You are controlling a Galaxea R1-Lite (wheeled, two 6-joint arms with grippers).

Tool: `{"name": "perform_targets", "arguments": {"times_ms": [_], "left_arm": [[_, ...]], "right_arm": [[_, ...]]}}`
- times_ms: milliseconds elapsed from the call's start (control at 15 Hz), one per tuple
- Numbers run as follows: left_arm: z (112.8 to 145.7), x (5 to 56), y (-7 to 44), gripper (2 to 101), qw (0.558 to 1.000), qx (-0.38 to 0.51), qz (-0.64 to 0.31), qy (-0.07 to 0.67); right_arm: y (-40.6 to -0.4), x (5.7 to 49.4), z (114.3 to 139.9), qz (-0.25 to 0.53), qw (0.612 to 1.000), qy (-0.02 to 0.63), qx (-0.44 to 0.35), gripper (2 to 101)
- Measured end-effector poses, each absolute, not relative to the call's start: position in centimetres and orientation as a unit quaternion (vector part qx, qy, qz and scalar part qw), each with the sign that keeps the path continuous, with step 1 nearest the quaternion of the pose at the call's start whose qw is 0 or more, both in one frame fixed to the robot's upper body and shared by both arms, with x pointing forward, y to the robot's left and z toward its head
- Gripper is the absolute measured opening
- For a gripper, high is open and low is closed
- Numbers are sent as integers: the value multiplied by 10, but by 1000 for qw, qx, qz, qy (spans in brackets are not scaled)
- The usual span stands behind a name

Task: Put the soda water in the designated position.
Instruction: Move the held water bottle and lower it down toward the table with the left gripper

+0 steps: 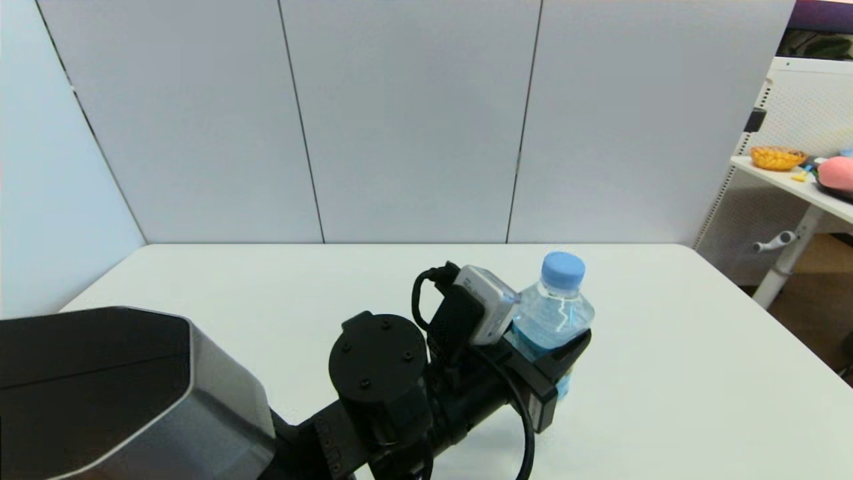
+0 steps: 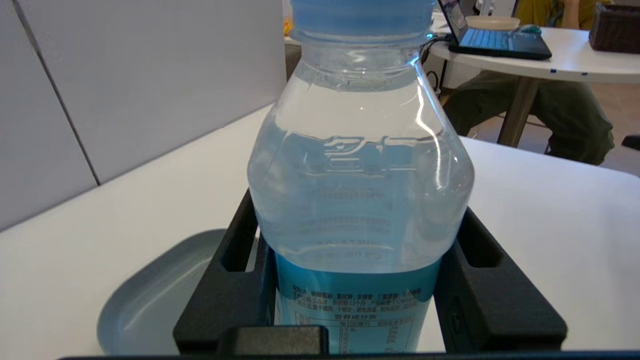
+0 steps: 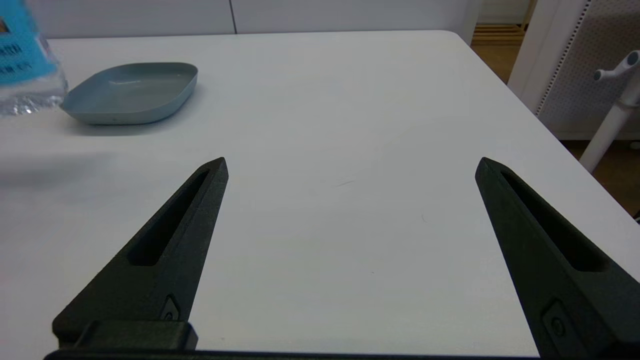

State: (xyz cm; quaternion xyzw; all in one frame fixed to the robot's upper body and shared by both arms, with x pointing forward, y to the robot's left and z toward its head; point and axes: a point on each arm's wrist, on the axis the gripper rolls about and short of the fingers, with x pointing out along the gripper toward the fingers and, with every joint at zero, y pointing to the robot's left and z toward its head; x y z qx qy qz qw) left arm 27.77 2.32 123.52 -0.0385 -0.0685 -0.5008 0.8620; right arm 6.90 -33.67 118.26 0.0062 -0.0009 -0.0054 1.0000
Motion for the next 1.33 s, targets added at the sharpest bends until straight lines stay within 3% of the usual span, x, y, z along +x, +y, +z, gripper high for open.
{"name": "perform_targets", "arguments": {"times_ms": [667,1333], "left_arm": [[1203,286,10,485,864,-33,-501,-42],[1194,295,9,485,870,-30,-492,-37]], "right_arm": [[-337,69,1183,-5,1000,-1,6,980],[-337,69,1183,-5,1000,-1,6,980]]}}
